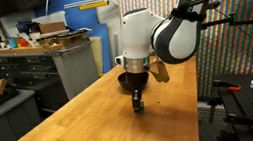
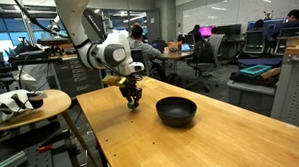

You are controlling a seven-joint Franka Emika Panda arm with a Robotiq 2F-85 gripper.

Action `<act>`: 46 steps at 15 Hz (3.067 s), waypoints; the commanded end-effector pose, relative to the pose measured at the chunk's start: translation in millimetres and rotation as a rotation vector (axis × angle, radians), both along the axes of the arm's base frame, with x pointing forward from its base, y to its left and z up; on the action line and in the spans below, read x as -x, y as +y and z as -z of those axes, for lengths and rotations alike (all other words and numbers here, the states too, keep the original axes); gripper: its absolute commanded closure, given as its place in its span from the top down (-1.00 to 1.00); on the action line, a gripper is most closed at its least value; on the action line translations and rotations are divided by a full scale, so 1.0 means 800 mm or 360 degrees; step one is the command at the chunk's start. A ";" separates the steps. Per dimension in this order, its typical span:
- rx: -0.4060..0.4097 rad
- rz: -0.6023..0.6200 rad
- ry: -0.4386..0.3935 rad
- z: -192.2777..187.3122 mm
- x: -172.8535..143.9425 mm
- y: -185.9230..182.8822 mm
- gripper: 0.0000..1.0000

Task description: Put the green block in the black bowl

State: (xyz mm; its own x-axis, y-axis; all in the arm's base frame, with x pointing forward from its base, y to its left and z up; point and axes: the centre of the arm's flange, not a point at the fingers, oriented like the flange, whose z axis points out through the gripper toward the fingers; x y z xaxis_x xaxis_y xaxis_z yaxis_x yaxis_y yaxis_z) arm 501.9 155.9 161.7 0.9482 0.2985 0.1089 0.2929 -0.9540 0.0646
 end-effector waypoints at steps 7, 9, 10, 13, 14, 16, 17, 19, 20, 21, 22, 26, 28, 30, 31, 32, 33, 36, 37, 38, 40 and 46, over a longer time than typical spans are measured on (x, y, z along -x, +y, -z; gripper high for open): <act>0.0011 0.0079 -0.0211 -0.108 -0.007 -0.034 -0.65; 0.0007 0.0114 -0.0271 -0.131 -0.015 -0.047 -0.65; 0.0008 0.0140 -0.0305 -0.141 -0.021 -0.058 -0.65; 0.0023 0.0227 -0.0383 -0.162 -0.036 -0.089 -0.65; 0.0029 0.0261 -0.0406 -0.165 -0.042 -0.102 -0.65; 0.0038 0.0344 -0.0426 -0.165 -0.054 -0.129 -0.65; 0.0042 0.0379 -0.0435 -0.165 -0.058 -0.140 -0.65; 0.0042 0.0455 -0.0439 -0.158 -0.067 -0.162 -0.65; 0.0036 0.0493 -0.0436 -0.151 -0.072 -0.171 -0.65; 0.0039 0.0524 -0.0439 -0.145 -0.077 -0.180 -0.65; 0.0041 0.0554 -0.0431 -0.138 -0.081 -0.188 -0.65; 0.0048 0.0663 -0.0381 -0.101 -0.097 -0.215 -0.65; 0.0027 0.0722 -0.0368 -0.085 -0.107 -0.225 -0.65; 0.0005 0.0792 -0.0356 -0.072 -0.116 -0.234 -0.65; -0.0006 0.0827 -0.0347 -0.067 -0.120 -0.238 -0.65; -0.0015 0.0861 -0.0344 -0.063 -0.124 -0.242 -0.65; -0.0023 0.0887 -0.0339 -0.060 -0.126 -0.245 -0.65; -0.0035 0.0954 -0.0328 -0.053 -0.126 -0.256 0.26; -0.0038 0.0972 -0.0323 -0.052 -0.125 -0.259 0.50; -0.0043 0.0992 -0.0322 -0.052 -0.124 -0.262 0.63; -0.0057 0.1025 -0.0321 -0.054 -0.120 -0.268 0.95; -0.0077 0.1066 -0.0311 -0.082 -0.107 -0.276 1.00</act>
State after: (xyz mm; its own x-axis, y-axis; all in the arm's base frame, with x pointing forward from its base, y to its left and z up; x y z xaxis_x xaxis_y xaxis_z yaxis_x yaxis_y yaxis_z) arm 592.2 -62.2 204.4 0.8955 -0.3374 0.2903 -0.3604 -0.9324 0.0280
